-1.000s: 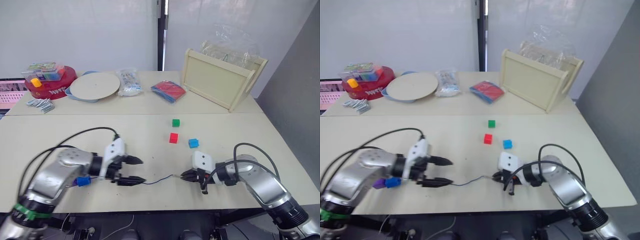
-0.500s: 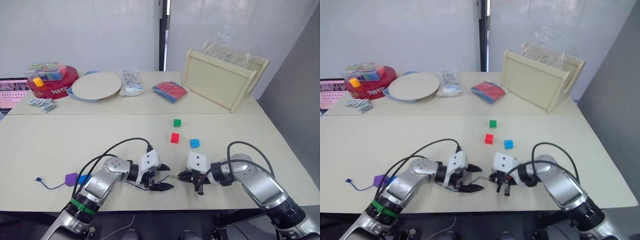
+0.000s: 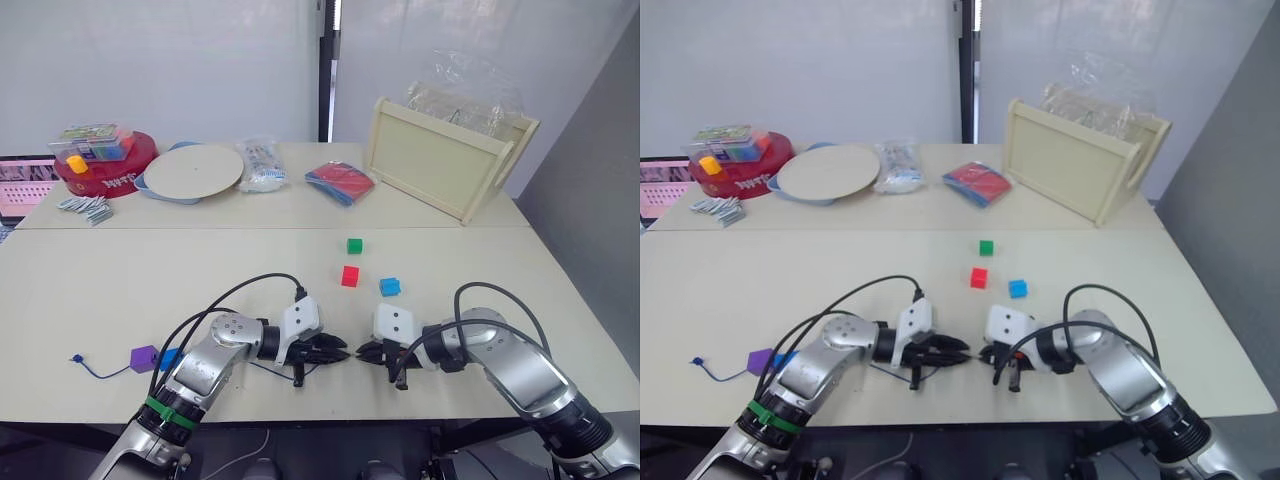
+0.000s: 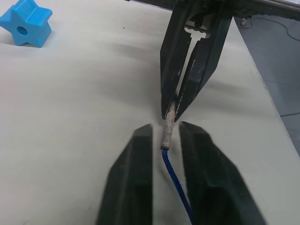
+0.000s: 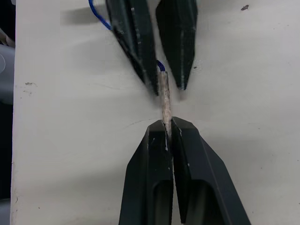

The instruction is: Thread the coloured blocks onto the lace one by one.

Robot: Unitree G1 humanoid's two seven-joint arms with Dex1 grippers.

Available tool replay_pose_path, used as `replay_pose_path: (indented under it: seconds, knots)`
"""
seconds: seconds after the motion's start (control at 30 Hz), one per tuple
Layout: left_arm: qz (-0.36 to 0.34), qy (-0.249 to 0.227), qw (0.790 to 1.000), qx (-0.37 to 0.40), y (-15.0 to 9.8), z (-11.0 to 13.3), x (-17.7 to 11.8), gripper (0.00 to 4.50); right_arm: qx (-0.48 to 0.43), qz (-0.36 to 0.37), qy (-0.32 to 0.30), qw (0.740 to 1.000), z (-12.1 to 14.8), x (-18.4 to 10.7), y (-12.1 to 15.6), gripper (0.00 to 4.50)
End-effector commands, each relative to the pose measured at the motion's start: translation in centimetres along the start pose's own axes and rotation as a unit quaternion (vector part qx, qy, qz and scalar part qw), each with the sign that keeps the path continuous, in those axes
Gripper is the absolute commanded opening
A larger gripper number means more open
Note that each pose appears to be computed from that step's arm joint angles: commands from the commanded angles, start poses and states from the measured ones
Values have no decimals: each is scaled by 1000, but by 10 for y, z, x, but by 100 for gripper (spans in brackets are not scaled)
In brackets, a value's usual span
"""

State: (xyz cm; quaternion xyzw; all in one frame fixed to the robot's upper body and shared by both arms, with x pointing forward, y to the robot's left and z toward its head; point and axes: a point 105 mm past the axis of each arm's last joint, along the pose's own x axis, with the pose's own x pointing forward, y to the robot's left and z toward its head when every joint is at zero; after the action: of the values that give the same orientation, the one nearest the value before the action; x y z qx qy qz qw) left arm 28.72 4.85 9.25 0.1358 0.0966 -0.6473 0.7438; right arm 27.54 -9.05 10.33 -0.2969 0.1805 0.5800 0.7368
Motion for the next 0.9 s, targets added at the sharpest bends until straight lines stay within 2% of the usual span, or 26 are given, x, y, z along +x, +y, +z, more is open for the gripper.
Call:
replay_pose_path:
  seconds: [0.03, 0.57, 0.67, 0.7, 0.73, 0.9]
  knots:
    - [4, -14, 1000, 24, 2, 12, -3, 4, -20, -3, -7, 1000, 9, -4, 0, 0]
    - [6, -24, 999, 31, 5, 19, -9, 4, -25, -3, -2, 1000, 7, -5, 0, 0]
    - [3, -12, 999, 38, 3, 17, -9, 4, -25, -4, -2, 1000, 7, -5, -1, 0]
    - [4, -2, 999, 40, 3, 15, -8, 64, -25, -4, -2, 1000, 7, -5, -1, 0]
    - [4, 7, 999, 39, 2, 12, -7, 88, -25, -4, -3, 1000, 7, -4, -1, 0]
    - [7, 23, 999, 42, 3, 6, -2, 88, -24, -6, -3, 1000, 8, -4, 0, 0]
